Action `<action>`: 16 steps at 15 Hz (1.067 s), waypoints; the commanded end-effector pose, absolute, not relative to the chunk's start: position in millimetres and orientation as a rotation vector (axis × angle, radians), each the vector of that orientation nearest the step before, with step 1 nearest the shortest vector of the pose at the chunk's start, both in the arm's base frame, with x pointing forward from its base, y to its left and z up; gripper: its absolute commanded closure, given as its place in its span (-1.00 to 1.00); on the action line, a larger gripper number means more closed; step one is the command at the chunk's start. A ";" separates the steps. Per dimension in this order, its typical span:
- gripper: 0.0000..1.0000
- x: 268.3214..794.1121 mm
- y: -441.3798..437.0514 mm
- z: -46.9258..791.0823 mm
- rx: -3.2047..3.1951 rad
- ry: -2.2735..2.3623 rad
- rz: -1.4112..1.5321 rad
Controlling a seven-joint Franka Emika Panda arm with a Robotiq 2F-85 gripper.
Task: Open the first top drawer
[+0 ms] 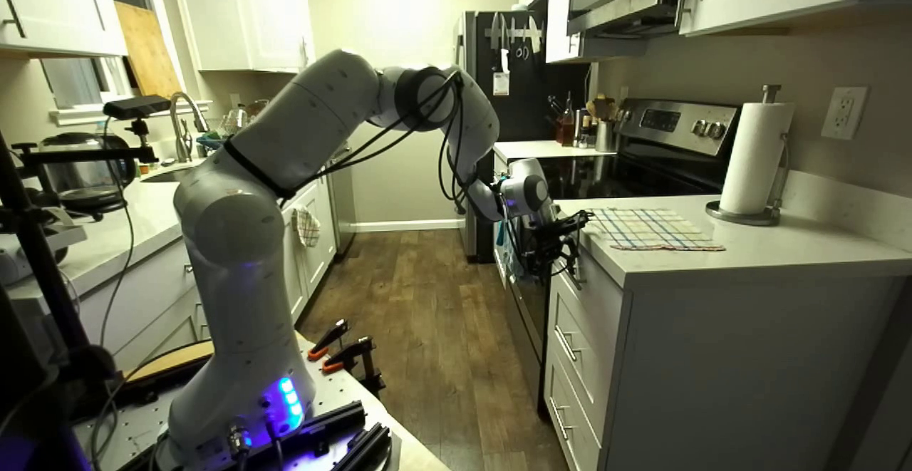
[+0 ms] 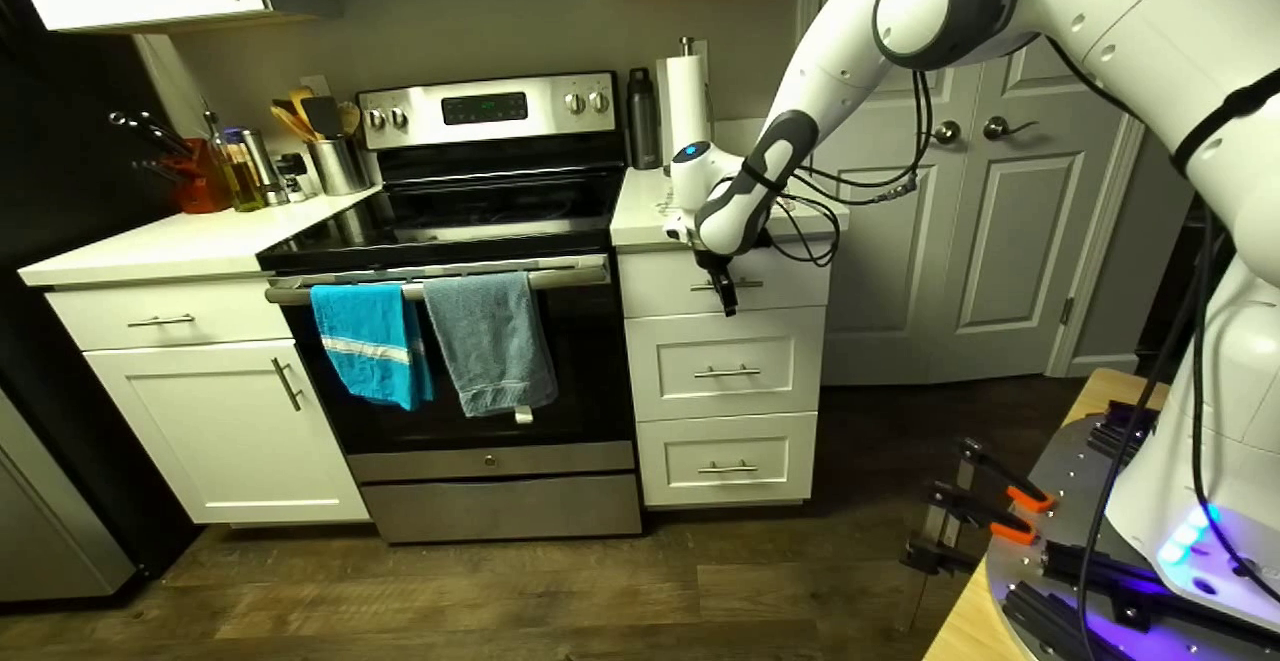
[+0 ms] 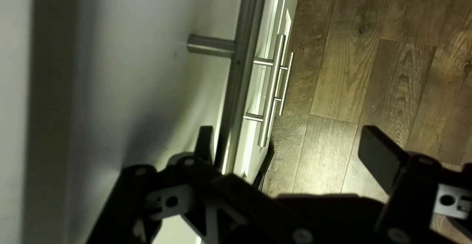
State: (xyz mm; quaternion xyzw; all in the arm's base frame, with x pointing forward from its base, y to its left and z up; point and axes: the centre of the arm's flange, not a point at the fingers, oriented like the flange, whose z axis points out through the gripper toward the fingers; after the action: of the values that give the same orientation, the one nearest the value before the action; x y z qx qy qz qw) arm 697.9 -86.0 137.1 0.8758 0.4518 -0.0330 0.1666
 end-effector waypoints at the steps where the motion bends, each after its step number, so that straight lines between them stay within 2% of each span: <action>1: -1.00 708.4 -91.0 139.5 2.510 1.327 -0.136; 11: -1.00 701.1 -57.7 120.6 2.516 1.413 -0.321; 16: -1.00 681.6 -32.5 107.5 2.409 1.466 -0.340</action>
State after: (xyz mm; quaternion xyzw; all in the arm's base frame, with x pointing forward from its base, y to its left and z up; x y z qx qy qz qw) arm 706.6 -74.8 135.9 0.8683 0.4575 -0.0820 0.1734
